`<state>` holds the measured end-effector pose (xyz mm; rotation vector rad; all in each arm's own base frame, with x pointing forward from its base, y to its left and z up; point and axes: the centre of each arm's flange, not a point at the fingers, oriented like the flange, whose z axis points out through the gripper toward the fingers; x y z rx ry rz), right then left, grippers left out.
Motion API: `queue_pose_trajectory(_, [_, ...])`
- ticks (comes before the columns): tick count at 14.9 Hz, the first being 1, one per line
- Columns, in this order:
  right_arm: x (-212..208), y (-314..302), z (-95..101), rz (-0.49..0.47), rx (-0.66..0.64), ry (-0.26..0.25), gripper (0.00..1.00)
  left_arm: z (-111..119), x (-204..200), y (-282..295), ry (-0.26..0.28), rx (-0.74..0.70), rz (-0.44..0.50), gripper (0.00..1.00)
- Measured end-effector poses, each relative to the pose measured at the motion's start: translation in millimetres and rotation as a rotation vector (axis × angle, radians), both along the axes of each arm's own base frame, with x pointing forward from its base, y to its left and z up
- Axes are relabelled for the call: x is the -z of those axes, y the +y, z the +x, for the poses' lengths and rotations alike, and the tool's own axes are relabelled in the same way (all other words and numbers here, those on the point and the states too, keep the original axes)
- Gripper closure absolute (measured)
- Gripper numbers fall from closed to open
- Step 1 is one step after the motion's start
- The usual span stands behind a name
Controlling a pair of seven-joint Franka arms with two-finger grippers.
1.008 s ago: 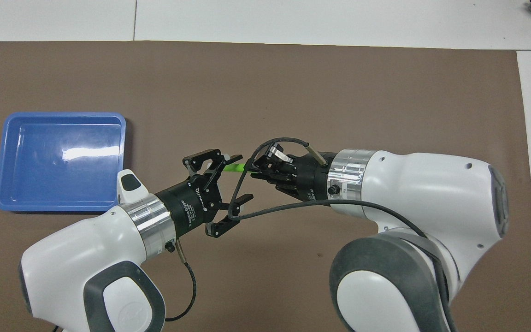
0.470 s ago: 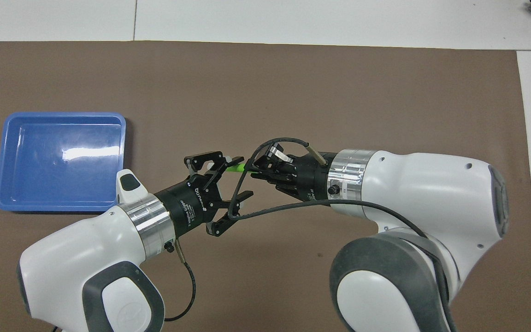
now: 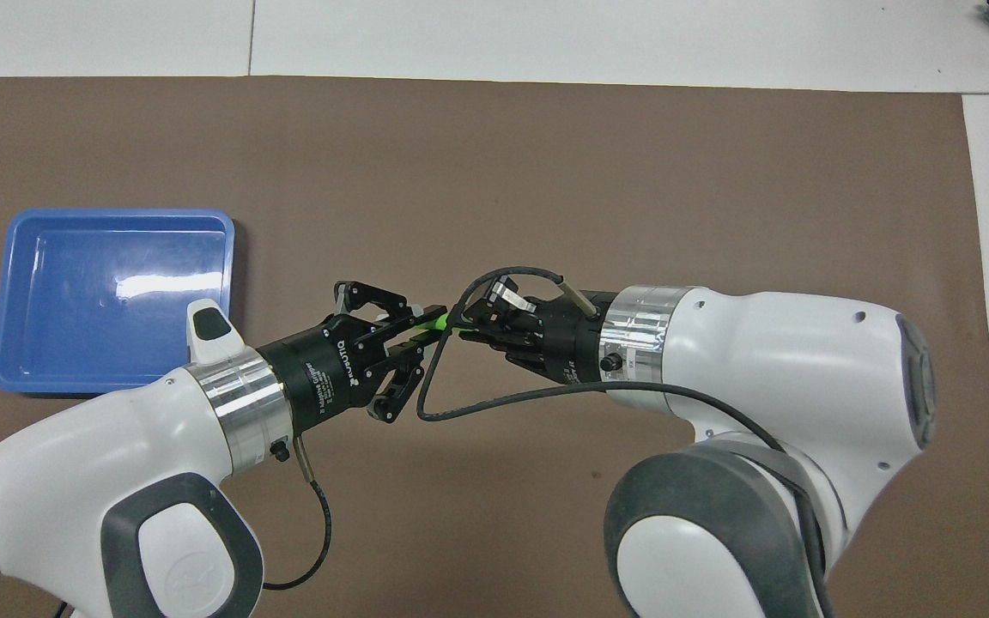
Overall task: Right arm passes pens to left for tray arrangement
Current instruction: 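Carry the green pen to the tray while the right gripper returns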
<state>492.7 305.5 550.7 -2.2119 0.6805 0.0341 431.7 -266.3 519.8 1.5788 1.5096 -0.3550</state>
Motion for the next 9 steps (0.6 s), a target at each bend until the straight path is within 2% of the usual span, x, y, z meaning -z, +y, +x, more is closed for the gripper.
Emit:
queue_pose_trajectory(2, [0.1,0.0,0.0,0.0,0.0,0.0,0.81,0.2,-0.2,0.2,0.001,0.002,0.0,0.83])
queue_pose_trajectory(4, [0.0,-4.3,2.8,0.001,0.01,-0.001,0.69,-2.5,-0.5,-3.0,0.006,0.025,0.002,0.83])
queue_pose_trajectory(5, [0.0,-6.9,4.3,0.001,0.015,-0.001,0.55,-3.6,-1.6,-3.9,0.006,0.03,0.001,0.83])
queue_pose_trajectory(7, [0.1,-10.7,6.5,0.001,0.021,-0.002,0.35,-4.4,-3.0,-3.8,-0.004,0.04,0.009,0.83])
queue_pose_trajectory(9, [1.6,-13.6,7.7,-0.013,0.015,-0.003,0.15,-2.7,-1.5,-0.7,-0.041,0.105,0.068,0.83])
